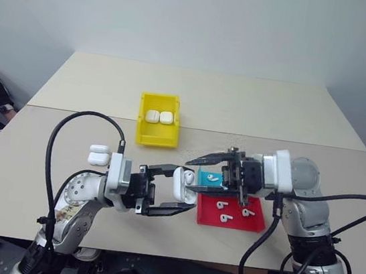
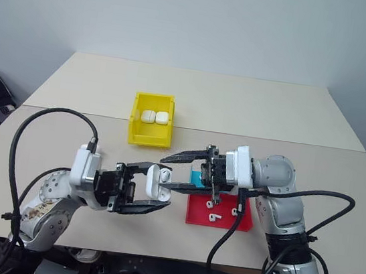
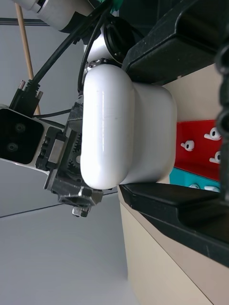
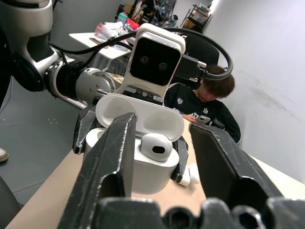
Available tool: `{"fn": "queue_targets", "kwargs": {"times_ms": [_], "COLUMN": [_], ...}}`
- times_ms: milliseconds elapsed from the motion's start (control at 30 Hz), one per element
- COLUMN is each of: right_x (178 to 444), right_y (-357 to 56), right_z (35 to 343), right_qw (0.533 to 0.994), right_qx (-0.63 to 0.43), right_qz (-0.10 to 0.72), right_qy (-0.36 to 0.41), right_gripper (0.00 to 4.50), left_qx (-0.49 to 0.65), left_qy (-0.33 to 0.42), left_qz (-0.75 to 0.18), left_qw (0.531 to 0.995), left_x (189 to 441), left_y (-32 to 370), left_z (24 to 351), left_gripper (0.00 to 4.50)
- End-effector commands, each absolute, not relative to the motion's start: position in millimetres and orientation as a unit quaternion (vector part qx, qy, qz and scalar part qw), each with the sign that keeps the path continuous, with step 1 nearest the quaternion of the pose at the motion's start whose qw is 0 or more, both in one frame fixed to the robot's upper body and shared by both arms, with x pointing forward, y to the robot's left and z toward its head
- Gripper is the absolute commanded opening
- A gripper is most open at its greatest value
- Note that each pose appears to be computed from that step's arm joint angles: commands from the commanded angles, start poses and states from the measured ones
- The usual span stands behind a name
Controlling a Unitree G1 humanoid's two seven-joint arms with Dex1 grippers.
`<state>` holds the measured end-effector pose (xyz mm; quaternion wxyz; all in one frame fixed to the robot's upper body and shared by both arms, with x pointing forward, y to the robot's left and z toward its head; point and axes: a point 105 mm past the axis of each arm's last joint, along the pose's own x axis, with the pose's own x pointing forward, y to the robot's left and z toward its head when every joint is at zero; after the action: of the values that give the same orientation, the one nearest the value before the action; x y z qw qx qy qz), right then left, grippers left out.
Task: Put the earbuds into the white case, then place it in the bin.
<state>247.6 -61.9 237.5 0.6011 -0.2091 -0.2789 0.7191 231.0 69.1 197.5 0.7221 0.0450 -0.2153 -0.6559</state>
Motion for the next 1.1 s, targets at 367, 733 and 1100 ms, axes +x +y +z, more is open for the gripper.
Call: {"fn": "queue_targets", "kwargs": {"times_ms": [367,733,1100], "right_x": [290.7,348.6,365.9], "right_y": [-134.6,-163.4,-163.9], "right_z": [239.3,198.0,175.1], "right_qw": [0.651,0.554,0.477], "right_qx": [-0.413,-0.578,-0.609], "right_qz": [0.633,0.58,0.603], "right_qy": [-0.066,0.151,0.198], "right_gripper": [2.27,2.27,2.27], "left_qx": [0.111,0.116,0.12], "left_qy": [-0.189,-0.184,-0.178], "left_qz": [-0.608,-0.592,-0.563], "left_qw": [0.763,0.776,0.798], "left_x": [243.2,236.1,230.1], "left_y": [96.4,92.4,96.6], "left_z": [175.1,165.0,161.4], "left_gripper": [2.81,2.81,2.81]}}
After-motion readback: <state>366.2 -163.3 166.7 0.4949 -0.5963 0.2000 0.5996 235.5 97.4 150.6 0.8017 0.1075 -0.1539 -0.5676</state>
